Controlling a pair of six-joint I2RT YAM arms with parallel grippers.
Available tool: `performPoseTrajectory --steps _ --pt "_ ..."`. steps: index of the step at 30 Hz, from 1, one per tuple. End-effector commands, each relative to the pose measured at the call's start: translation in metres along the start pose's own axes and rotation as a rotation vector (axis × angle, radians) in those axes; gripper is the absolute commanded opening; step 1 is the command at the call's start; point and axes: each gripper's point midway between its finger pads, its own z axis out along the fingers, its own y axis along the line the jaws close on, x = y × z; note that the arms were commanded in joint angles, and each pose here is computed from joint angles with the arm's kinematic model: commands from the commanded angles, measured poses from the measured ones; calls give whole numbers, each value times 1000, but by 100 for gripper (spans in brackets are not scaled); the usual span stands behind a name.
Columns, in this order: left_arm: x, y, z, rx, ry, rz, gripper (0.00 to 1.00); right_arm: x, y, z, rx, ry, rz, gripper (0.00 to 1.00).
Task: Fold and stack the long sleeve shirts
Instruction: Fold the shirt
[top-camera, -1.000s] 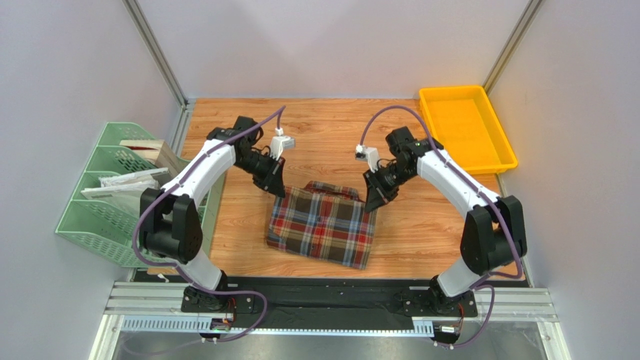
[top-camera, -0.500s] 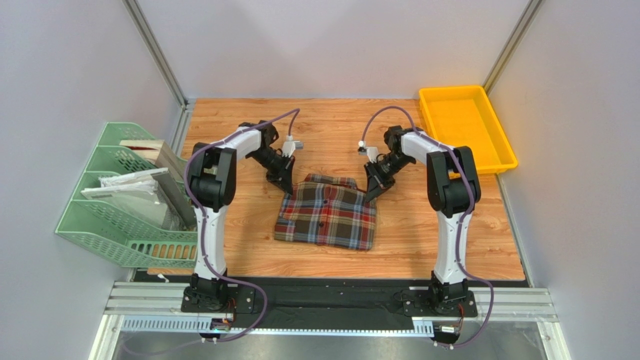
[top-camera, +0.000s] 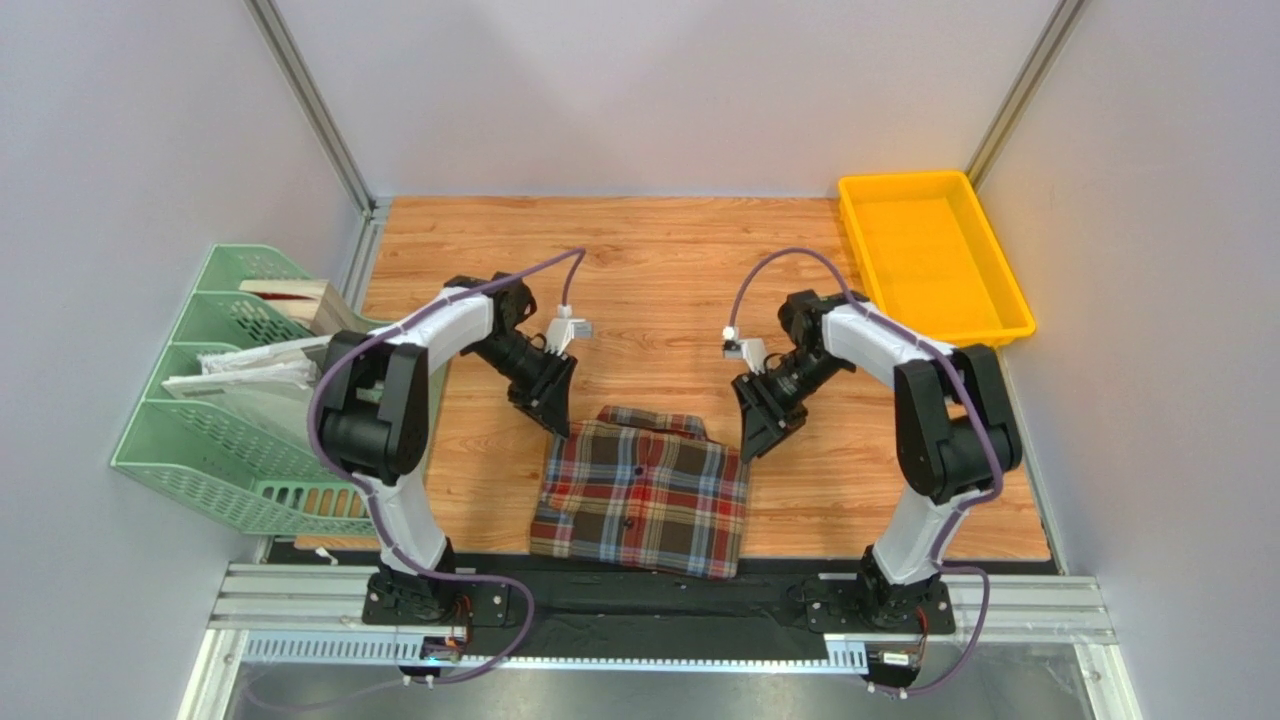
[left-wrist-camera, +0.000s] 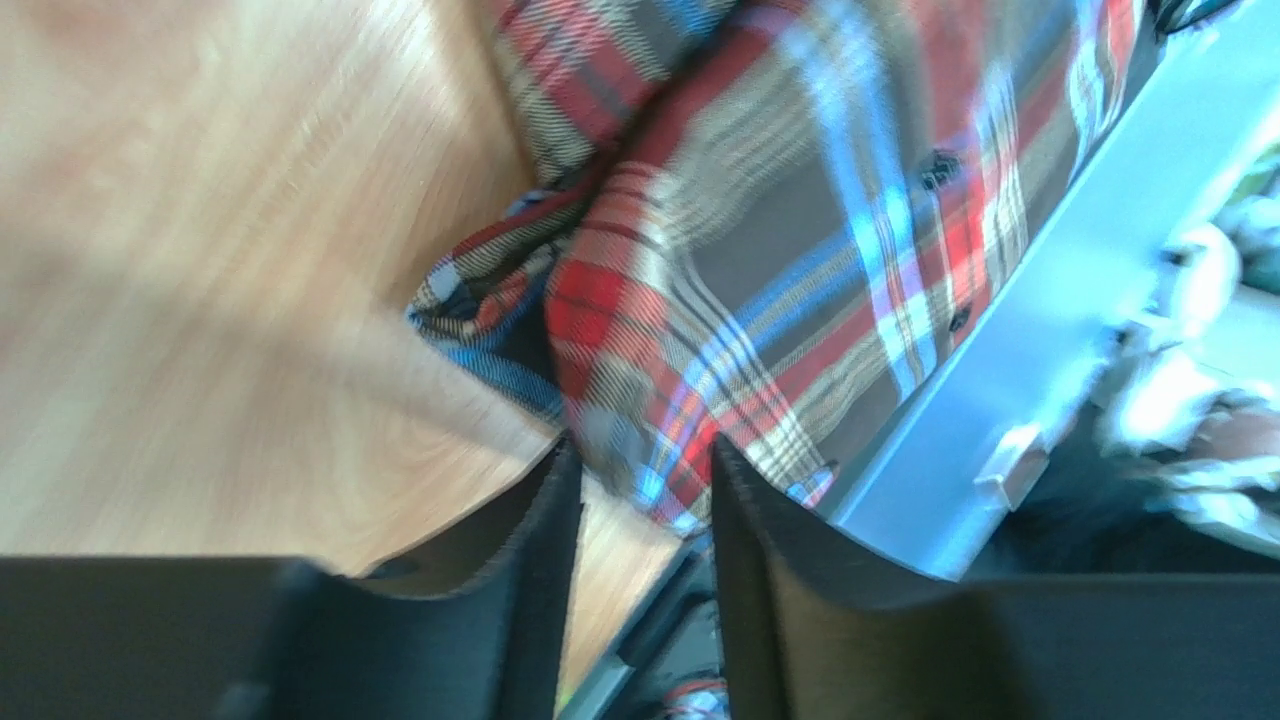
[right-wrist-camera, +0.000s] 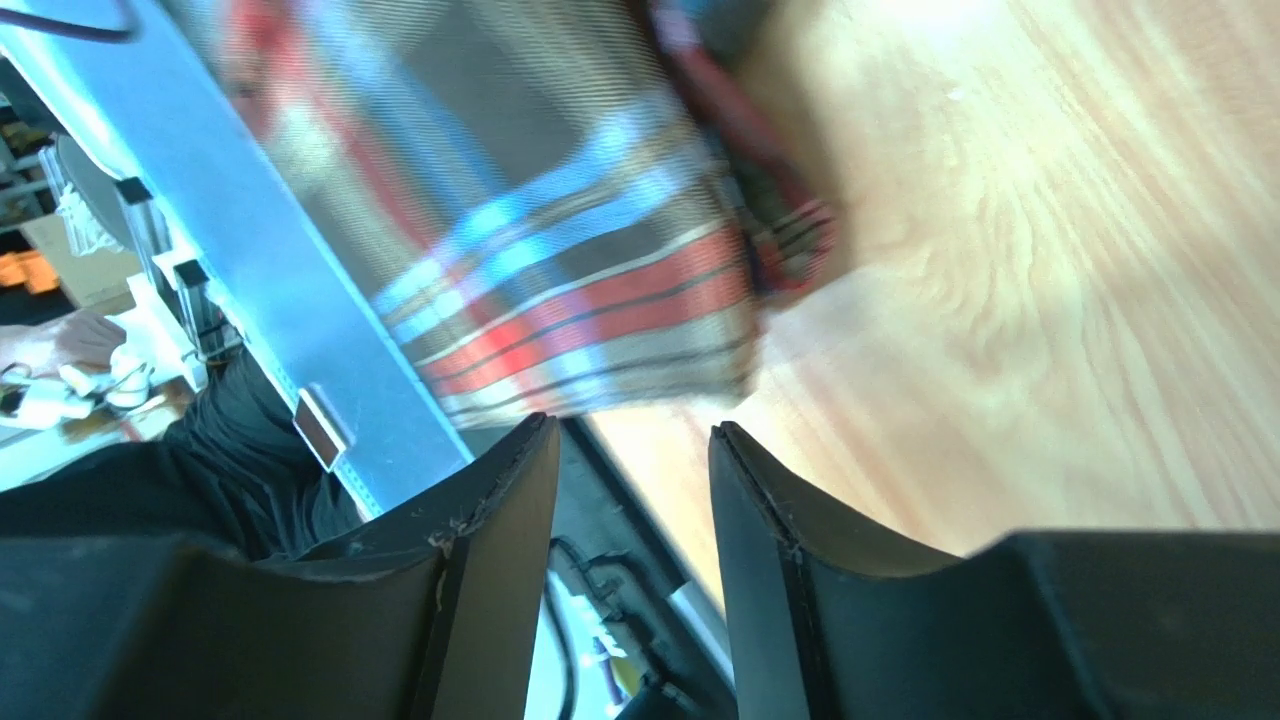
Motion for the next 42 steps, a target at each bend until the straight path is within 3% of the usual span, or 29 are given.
performPoseTrajectory --steps 1,3,4,8,14,23,31,38,41,42 --pt "-34 -25 -46 -57 -153 369 54 -35 48 -45 -60 -157 -115 47" --pt "-49 -40 -56 -35 -205 511 60 -63 52 -50 -80 -228 -127 43" --pt "-52 -47 -56 -12 -217 562 71 -74 60 -51 -132 -255 -98 41" --pt "-69 -73 -28 41 -218 791 71 -118 60 -33 -217 -289 -26 27" --pt "-85 -91 14 43 -189 1020 70 -152 51 6 -253 -281 16 19" --pt "-83 -73 61 -10 -3 1142 70 -154 28 52 -264 -207 88 15" --pt "-69 -66 78 2 141 1145 68 -147 17 78 -255 -151 114 13" --pt "-60 -71 81 37 178 1163 50 -139 6 88 -235 -122 132 11" --pt "-55 -78 76 60 183 1153 30 -137 5 88 -231 -119 127 11" --pt "-56 -80 73 57 179 1145 13 -136 5 88 -230 -116 131 11"
